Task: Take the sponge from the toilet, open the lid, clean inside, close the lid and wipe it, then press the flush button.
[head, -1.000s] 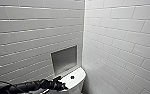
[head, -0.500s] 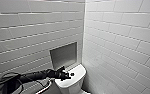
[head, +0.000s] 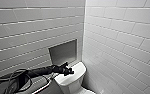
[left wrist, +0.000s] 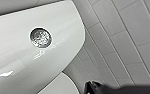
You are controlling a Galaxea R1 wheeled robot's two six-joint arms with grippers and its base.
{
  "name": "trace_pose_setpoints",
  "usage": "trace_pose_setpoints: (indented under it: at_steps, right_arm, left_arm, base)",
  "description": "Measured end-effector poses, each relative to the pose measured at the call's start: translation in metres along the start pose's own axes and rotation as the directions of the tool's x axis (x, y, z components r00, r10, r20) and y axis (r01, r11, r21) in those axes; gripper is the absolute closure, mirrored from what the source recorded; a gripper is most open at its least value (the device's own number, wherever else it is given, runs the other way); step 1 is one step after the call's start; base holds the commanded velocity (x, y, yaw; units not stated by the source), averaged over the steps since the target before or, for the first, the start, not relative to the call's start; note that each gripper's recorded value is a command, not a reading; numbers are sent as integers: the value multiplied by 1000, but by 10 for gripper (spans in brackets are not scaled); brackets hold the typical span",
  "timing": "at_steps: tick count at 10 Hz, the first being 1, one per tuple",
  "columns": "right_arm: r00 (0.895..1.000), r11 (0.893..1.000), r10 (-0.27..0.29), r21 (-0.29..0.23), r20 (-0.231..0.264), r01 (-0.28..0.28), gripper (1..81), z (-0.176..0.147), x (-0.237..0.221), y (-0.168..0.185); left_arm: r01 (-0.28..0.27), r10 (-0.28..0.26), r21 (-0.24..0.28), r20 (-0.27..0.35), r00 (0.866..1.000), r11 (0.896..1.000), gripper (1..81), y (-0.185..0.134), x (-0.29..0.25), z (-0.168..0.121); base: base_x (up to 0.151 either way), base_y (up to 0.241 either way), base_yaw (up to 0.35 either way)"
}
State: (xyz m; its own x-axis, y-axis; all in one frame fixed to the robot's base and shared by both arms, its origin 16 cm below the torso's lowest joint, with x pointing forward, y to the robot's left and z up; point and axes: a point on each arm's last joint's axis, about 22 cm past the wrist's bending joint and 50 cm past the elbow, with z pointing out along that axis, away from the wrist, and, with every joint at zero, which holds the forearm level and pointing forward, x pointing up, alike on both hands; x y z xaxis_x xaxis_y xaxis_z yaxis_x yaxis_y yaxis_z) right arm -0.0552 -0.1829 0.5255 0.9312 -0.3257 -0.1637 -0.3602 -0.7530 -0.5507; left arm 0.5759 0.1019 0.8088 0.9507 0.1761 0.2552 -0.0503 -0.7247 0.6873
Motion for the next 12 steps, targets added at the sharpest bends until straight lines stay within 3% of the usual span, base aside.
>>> trace_pose_setpoints:
  at_steps: [3, 6, 9, 12]
  right_arm:
    - [999, 1000, 29, -11, 35, -29, 811, 2, -11, 1]
    - [999, 999, 32, -9, 37, -32, 811, 4, -10, -1]
    - [999, 999, 34, -6, 38, -34, 811, 5, -12, -3]
    - [997, 999, 48, -2, 55, -48, 811, 8, -21, -7]
  left_arm:
    - [43, -43, 28, 24, 999, 999, 811, -24, 2, 32]
    - [23, -23, 26, -24, 999, 999, 811, -8, 37, 31]
    - [51, -48, 63, -46, 998, 997, 811, -24, 45, 38]
    - [45, -40, 67, -75, 996, 997, 811, -17, 69, 45]
  base:
    - [0, 0, 0]
    - [0, 0, 0]
    - [0, 0, 0]
    - [0, 0, 0]
